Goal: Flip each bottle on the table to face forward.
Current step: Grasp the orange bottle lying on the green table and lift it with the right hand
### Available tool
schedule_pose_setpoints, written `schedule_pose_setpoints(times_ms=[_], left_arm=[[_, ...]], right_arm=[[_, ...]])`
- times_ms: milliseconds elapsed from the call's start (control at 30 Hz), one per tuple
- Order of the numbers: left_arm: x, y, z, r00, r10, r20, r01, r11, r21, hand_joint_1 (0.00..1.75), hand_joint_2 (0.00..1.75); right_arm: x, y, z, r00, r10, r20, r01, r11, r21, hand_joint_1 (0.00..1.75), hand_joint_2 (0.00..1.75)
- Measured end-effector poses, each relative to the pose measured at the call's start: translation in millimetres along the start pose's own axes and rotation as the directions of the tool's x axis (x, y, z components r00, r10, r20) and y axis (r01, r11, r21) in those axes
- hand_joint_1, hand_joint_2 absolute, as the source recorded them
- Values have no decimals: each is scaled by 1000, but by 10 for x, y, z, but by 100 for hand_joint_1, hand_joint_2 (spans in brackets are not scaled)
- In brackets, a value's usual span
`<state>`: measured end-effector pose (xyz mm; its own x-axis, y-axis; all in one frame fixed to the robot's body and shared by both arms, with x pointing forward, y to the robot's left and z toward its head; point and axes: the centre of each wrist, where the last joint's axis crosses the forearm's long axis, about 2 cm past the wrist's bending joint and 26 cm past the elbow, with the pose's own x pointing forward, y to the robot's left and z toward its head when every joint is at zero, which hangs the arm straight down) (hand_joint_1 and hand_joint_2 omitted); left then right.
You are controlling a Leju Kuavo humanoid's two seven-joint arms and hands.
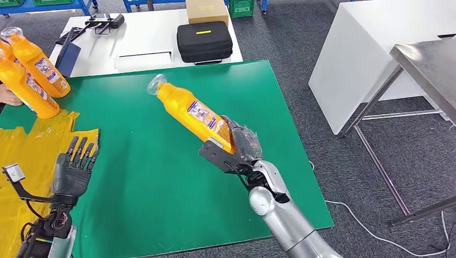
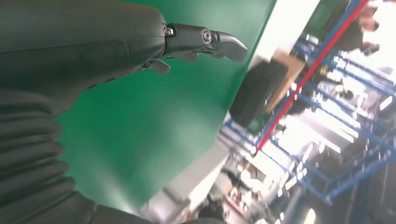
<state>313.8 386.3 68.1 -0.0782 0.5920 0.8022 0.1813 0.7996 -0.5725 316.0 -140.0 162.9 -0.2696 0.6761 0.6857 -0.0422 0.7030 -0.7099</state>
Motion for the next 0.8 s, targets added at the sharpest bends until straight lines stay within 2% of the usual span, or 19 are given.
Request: schedule_pose_setpoints(times_ms=[133, 333, 467, 800], left_arm=[[-64, -135, -100, 999, 31, -30, -33, 997, -66, 0, 175], [-206, -465, -324, 993, 75, -88, -89, 981, -172, 0, 175], [-237, -595, -418, 991, 89, -102, -109, 970, -217, 0, 175], [-236, -877, -709, 987, 103, -122, -136, 942, -308, 0, 175]], right_arm=[[44, -48, -63, 1000, -17, 19, 17, 1000, -18, 175, 175], [264, -46, -378, 999, -27, 47, 27, 1000, -15, 175, 175], [354, -9, -495, 999, -26, 48, 26, 1000, 1, 175, 175], [680, 275, -662, 999, -15, 41, 9, 990, 138, 175, 175]])
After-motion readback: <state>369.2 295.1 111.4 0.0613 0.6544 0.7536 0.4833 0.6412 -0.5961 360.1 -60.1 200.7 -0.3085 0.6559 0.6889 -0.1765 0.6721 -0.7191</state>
